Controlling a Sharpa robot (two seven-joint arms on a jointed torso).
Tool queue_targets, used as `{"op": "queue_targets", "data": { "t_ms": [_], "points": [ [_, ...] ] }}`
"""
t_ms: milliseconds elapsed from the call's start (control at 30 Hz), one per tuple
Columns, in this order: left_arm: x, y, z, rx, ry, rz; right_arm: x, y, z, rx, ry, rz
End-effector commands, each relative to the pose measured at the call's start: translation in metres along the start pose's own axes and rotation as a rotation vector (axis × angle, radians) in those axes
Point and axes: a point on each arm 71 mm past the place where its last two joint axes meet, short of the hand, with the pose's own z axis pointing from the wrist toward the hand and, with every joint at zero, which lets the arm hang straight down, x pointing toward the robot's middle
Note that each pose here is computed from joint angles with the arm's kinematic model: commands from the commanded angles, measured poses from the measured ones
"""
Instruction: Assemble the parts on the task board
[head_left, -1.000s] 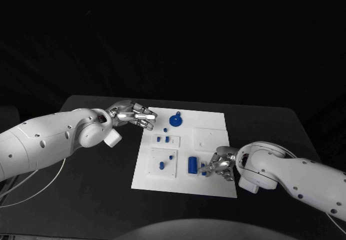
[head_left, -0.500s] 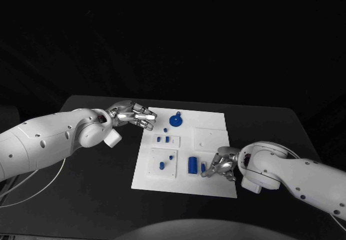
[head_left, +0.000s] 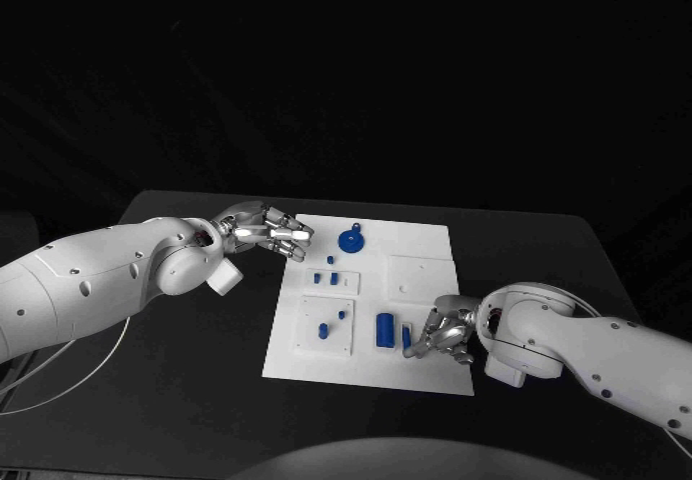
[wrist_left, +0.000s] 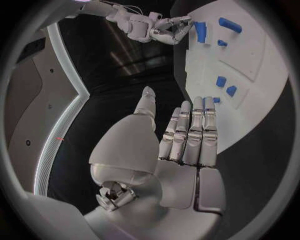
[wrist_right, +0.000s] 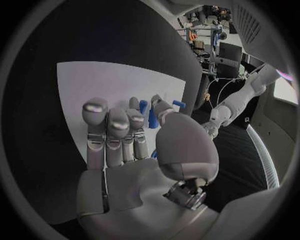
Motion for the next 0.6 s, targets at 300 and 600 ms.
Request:
{"op": "queue_targets", "data": {
  "t_ms": [300,600],
  "points": [
    [0.0026,-0.0006,0.0011,0.005,0.019,-0.001,-0.0008,-0.0016,0.0034,0.012,-0.012,-0.014],
    [0.0029,-0.0005,0.0010,0.005,0.019,-0.001,-0.0016,-0.0008,0.0064,0.016,-0.028,0.000]
  ]
}}
